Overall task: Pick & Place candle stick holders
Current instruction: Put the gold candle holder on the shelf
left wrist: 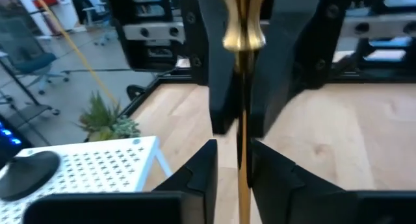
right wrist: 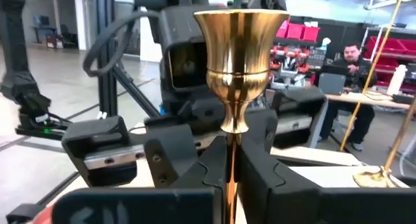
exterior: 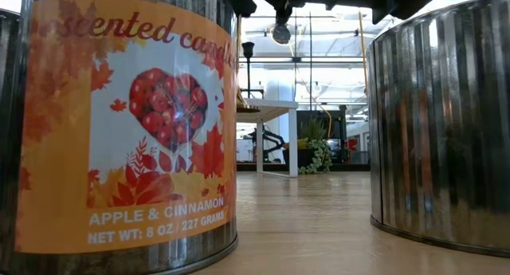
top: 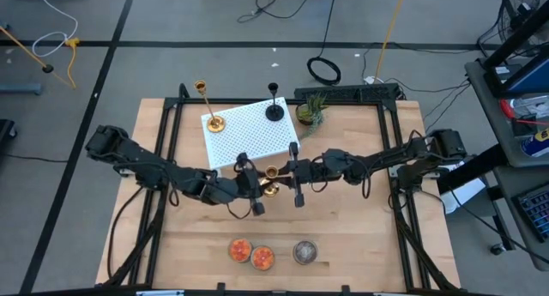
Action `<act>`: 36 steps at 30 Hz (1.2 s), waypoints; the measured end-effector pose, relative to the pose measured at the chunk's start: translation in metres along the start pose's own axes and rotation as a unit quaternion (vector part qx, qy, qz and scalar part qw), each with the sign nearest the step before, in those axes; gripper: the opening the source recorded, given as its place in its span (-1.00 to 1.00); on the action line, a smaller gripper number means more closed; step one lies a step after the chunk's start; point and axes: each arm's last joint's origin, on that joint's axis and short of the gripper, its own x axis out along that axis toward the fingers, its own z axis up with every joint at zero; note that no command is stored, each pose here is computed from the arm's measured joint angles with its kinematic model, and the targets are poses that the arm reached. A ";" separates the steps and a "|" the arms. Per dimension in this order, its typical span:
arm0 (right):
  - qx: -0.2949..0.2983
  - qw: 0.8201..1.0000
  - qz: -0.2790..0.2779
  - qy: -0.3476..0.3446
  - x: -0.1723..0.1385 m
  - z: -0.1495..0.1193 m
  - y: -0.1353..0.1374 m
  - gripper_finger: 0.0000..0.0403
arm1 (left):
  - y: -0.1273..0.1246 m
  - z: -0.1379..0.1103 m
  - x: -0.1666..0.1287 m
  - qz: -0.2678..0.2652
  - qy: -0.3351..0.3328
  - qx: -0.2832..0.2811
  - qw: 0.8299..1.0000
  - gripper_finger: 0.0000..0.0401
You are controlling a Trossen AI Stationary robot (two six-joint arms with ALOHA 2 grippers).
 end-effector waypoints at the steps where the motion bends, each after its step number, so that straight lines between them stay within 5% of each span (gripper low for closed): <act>1: 0.000 1.000 0.000 0.003 0.000 -0.001 0.000 -0.94 | 0.000 0.000 0.000 0.006 0.000 0.000 1.000 -0.54; 8: -0.004 0.998 -0.059 0.011 -0.002 0.001 -0.006 -0.94 | -0.005 0.000 -0.007 0.026 -0.001 0.006 1.000 -0.32; 14: -0.018 0.992 -0.120 0.024 -0.014 0.019 -0.011 -0.93 | -0.012 0.009 -0.039 0.100 -0.014 0.043 0.994 -0.27; 19: 0.012 0.993 -0.119 -0.010 -0.021 0.034 -0.011 -0.93 | -0.009 0.020 -0.074 0.179 -0.029 0.046 0.982 -0.27; 24: 0.046 0.992 -0.094 -0.073 -0.021 0.046 -0.013 -0.93 | -0.004 0.029 -0.098 0.191 -0.043 0.034 0.980 -0.27; 29: 0.057 0.993 -0.092 -0.054 0.000 0.062 -0.030 -0.94 | 0.003 0.035 -0.107 0.183 -0.052 0.017 0.982 -0.27; 36: -0.002 0.991 -0.134 0.003 0.047 0.087 -0.067 -0.94 | 0.009 0.037 -0.106 0.191 -0.051 0.015 0.980 -0.27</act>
